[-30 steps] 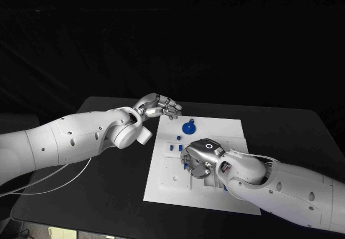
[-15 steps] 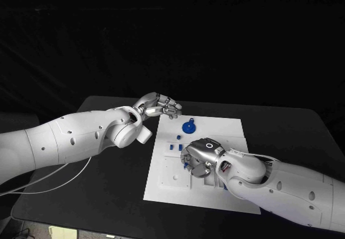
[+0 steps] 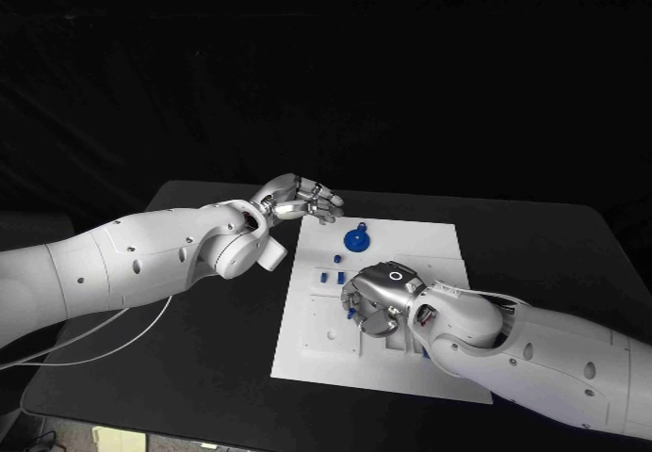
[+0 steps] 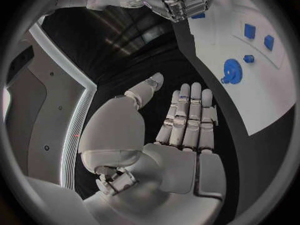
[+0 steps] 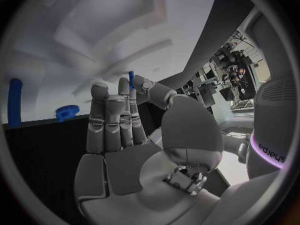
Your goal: Assemble the parts on the task board
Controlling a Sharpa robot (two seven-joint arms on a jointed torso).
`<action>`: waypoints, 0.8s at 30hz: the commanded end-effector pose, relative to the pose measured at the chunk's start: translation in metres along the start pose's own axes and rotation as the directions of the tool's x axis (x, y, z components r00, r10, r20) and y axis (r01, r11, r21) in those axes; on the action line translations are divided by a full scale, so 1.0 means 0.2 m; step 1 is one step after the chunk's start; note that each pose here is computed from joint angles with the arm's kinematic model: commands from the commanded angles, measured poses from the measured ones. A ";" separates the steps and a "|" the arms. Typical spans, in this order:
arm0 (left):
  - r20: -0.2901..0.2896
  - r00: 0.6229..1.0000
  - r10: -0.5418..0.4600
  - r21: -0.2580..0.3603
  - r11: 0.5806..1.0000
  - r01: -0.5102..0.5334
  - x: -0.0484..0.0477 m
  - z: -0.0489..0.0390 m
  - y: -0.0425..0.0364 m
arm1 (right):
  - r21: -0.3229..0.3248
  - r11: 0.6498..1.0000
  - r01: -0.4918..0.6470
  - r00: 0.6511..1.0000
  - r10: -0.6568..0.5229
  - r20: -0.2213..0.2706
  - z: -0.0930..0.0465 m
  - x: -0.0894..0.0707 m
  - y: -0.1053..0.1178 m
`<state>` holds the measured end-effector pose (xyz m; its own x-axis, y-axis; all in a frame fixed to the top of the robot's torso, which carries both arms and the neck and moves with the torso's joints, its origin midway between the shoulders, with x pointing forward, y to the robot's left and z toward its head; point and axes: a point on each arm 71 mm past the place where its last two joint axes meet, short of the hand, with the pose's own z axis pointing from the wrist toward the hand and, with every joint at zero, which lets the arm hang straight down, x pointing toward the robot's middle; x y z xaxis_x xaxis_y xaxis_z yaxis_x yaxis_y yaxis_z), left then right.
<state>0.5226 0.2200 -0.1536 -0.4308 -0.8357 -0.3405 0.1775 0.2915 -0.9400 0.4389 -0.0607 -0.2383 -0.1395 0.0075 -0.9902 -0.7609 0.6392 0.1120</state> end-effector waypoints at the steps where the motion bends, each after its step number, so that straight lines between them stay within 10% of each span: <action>1: -0.014 1.000 -0.007 0.009 1.000 0.007 0.005 0.001 -0.005 | 0.005 1.000 0.000 1.000 0.000 -0.011 0.00 0.01 0.00; 24: -0.016 1.000 -0.008 0.007 1.000 0.008 0.007 -0.001 -0.006 | 0.022 0.998 0.059 0.991 -0.056 -0.118 0.02 0.07 0.02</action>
<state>0.5224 0.2201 -0.1537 -0.4320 -0.8353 -0.3401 0.1751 0.2923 -0.9402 0.4374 -0.0525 -0.2428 -0.1538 -0.0540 -0.9866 -0.7616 0.6426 0.0835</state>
